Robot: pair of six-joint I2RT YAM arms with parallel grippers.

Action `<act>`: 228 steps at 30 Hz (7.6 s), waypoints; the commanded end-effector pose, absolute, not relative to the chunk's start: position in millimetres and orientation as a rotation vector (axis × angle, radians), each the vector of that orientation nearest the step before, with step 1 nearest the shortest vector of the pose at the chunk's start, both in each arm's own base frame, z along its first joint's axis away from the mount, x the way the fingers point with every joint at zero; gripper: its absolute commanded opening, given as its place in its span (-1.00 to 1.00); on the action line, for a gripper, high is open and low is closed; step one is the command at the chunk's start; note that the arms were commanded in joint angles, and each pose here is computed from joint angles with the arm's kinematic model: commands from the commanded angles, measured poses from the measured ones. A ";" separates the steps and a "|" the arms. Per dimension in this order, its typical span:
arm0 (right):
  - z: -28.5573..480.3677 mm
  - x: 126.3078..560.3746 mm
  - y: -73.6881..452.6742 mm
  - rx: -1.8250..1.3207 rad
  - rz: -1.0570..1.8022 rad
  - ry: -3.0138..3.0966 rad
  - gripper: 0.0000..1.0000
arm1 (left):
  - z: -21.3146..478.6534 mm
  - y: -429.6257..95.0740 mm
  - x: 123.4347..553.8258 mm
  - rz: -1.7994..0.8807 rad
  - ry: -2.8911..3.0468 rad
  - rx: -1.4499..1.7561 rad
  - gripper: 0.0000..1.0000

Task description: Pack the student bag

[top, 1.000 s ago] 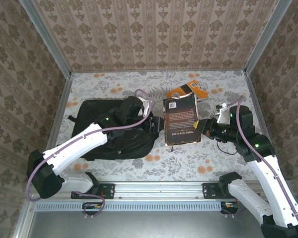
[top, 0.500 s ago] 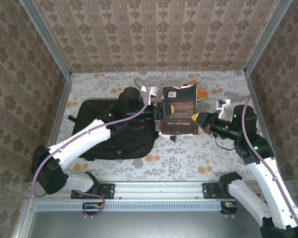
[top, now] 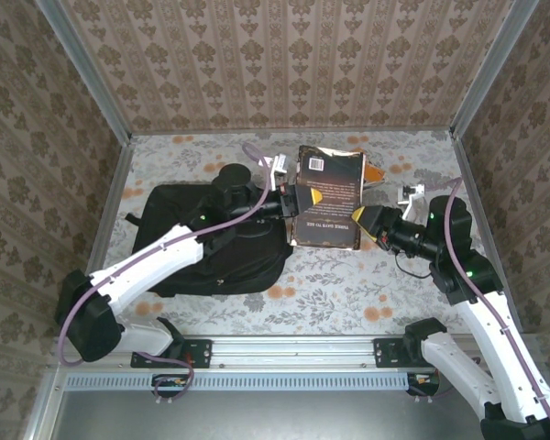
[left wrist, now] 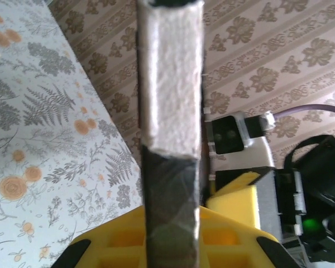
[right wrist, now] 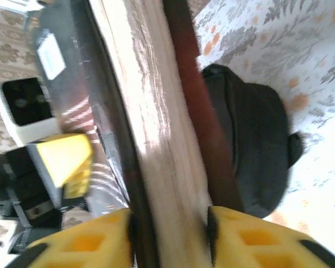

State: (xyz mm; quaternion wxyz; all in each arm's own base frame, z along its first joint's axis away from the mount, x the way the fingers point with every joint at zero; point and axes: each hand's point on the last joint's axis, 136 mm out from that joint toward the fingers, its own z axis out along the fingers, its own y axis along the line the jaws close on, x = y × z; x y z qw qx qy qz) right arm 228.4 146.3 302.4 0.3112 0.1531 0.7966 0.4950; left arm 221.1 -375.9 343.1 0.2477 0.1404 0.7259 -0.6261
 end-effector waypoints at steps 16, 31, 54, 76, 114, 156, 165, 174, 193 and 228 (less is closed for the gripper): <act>343.0 234.7 175.6 0.441 1.617 1.685 0.99 | 419.2 -305.8 270.1 -1.595 1.529 -0.166 -1.00; 361.2 284.7 226.0 0.517 1.638 1.529 0.82 | 396.0 -327.3 284.3 -1.709 1.459 -0.423 -1.00; 356.6 314.0 198.5 0.631 1.424 1.483 -0.39 | 351.5 -324.1 270.7 -1.631 1.517 -0.486 -1.00; 288.5 284.6 79.5 0.720 0.645 1.837 -1.00 | 296.9 -239.1 275.2 -0.704 2.117 -0.051 0.42; 213.4 254.8 30.5 0.822 0.483 1.955 -1.00 | 135.5 -299.2 244.9 0.168 2.871 0.390 0.21; 277.2 289.3 149.1 0.316 1.081 2.043 -1.00 | 236.5 -248.4 244.2 -0.091 2.681 0.389 -1.00; 300.3 294.2 225.1 0.177 1.371 2.156 -1.00 | 283.0 -207.8 242.9 -0.169 2.595 0.302 -1.00; 267.0 310.8 273.2 0.192 1.397 2.296 -1.00 | 306.0 -187.7 234.7 -0.237 2.548 0.255 -1.00; 201.7 355.0 413.1 0.277 1.466 2.405 -0.98 | 331.4 -173.3 224.3 -0.332 2.457 0.234 -1.00; 160.8 393.6 370.6 0.464 1.079 2.250 -1.00 | 365.0 -232.9 326.8 -0.290 2.355 0.393 -1.00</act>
